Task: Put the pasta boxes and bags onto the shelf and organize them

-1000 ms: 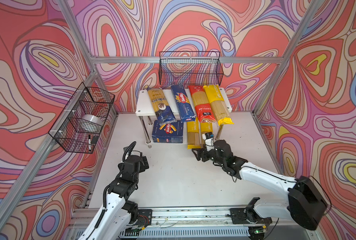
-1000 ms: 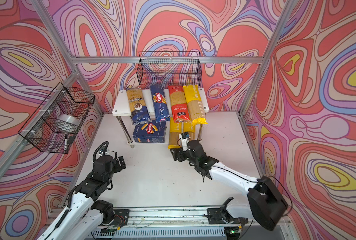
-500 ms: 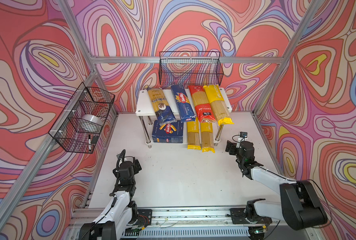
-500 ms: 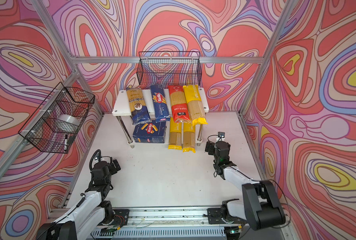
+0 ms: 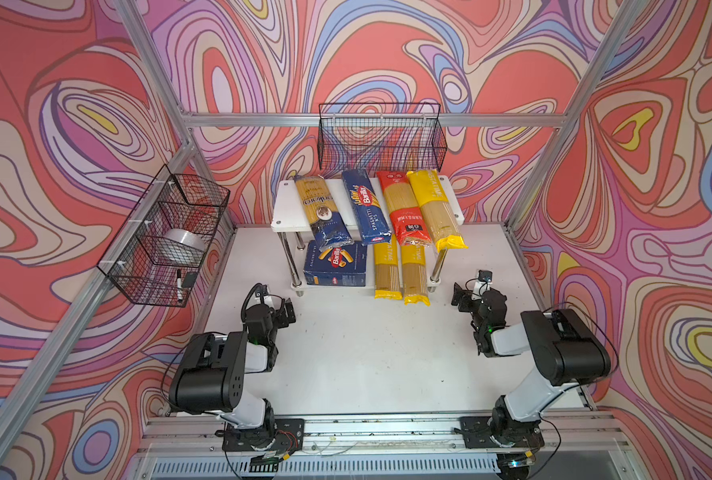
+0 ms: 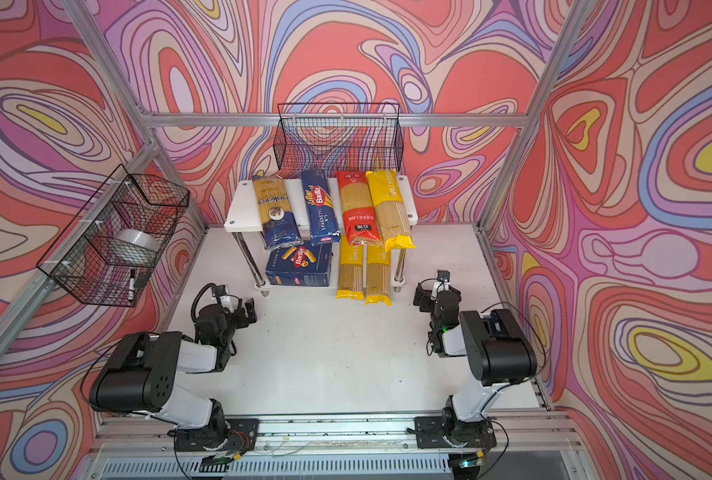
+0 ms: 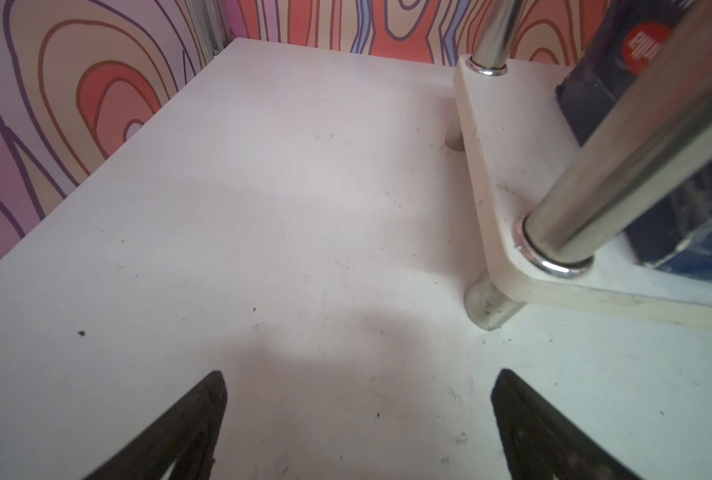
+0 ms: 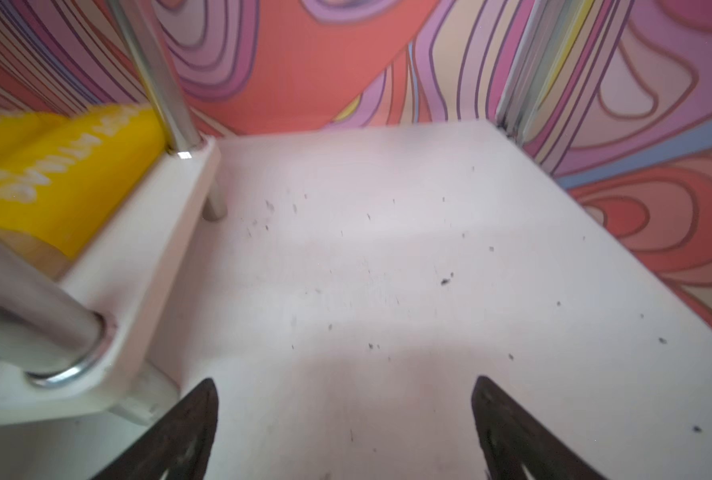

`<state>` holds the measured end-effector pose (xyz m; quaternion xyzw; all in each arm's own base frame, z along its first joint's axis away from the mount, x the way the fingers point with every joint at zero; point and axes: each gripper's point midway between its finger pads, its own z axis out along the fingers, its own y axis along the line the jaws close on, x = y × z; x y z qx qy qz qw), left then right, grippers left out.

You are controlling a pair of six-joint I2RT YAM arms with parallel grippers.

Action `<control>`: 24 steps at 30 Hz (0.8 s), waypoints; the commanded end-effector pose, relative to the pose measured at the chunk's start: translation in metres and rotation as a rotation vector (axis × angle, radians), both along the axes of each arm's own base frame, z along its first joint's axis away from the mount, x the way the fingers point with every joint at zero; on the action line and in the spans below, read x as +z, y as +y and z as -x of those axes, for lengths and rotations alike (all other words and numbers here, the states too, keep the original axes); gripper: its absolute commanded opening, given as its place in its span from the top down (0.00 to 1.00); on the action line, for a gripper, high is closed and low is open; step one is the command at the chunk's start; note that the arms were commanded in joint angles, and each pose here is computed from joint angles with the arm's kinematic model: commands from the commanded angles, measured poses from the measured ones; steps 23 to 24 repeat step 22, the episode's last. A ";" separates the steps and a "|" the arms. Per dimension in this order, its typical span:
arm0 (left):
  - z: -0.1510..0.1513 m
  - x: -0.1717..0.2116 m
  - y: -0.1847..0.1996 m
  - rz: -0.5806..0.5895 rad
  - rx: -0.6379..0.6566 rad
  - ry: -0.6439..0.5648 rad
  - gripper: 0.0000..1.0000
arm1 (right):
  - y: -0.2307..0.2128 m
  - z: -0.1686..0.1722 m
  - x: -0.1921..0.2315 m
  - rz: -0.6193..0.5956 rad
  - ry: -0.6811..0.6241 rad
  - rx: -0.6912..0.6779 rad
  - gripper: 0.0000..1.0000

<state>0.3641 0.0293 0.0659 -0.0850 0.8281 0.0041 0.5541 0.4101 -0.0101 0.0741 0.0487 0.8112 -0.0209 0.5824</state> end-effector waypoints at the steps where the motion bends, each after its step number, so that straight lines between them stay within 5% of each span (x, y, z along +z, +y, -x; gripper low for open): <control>1: -0.021 0.028 -0.010 -0.029 -0.077 -0.103 0.00 | -0.008 -0.014 0.019 0.003 -0.037 -0.039 0.02; 3: -0.025 0.020 -0.015 -0.019 -0.105 -0.011 0.00 | -0.005 -0.016 0.019 0.012 -0.043 -0.024 0.02; 24: -0.027 0.023 -0.018 -0.030 -0.120 -0.036 0.00 | -0.003 -0.017 0.018 0.004 -0.039 -0.014 0.02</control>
